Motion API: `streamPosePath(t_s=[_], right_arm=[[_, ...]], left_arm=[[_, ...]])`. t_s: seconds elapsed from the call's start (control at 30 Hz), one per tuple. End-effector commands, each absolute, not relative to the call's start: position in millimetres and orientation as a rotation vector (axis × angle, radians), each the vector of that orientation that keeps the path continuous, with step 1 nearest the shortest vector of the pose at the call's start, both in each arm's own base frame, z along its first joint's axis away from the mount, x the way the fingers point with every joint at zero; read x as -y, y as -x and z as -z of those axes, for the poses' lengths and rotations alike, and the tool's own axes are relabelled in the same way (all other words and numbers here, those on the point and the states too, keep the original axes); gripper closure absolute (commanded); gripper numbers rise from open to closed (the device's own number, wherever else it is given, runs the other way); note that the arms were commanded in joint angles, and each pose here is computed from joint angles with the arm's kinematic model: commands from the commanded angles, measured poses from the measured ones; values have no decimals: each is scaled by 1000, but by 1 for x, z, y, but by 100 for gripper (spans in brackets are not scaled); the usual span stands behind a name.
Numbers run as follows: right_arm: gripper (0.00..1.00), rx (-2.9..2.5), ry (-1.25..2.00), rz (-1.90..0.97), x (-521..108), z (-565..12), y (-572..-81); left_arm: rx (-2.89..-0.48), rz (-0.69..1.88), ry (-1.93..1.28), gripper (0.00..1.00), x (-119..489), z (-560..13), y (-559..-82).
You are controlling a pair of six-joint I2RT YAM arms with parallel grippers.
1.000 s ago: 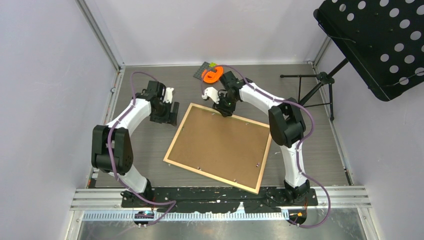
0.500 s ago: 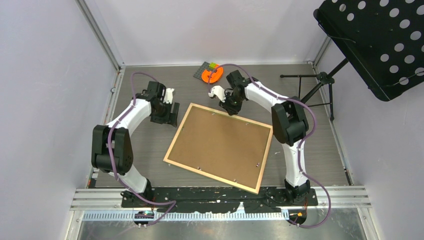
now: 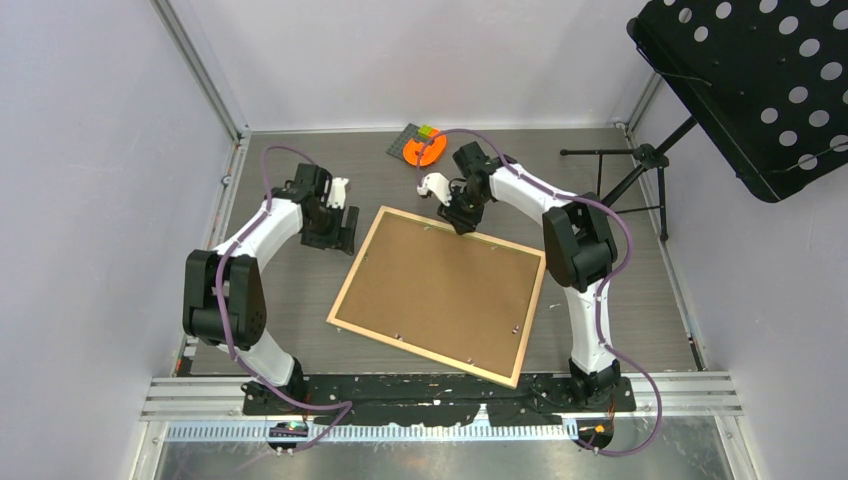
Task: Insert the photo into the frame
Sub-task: Adjust the photo frame at the center of the board.
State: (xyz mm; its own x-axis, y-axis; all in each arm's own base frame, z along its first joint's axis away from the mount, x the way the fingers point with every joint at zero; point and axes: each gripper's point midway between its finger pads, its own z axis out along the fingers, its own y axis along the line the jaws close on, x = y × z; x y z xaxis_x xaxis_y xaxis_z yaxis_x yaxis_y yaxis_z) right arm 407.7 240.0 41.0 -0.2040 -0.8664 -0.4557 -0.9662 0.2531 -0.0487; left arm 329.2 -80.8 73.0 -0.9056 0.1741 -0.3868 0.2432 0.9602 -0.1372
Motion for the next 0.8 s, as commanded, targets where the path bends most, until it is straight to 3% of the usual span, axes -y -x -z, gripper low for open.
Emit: streamPosePath(t_s=[0.0,0.23,0.5,0.77], right_arm=[[61,-2102,1655,-373,-244,-62,-403],[61,-2123,1663,-371,-242,-51,-403],[92,-2134,1657,-434,-257,-49,-409],[94,-2021,1701,-441,-308,-70,-419]], left_arm=[[-2696,284,-306,27,82,-80,-333],[-2695,283,-301,27,81,-80,-333],[-2721,305,-248,24,68,-79,-330],[-2725,281,-235,18,48,-85,-324]])
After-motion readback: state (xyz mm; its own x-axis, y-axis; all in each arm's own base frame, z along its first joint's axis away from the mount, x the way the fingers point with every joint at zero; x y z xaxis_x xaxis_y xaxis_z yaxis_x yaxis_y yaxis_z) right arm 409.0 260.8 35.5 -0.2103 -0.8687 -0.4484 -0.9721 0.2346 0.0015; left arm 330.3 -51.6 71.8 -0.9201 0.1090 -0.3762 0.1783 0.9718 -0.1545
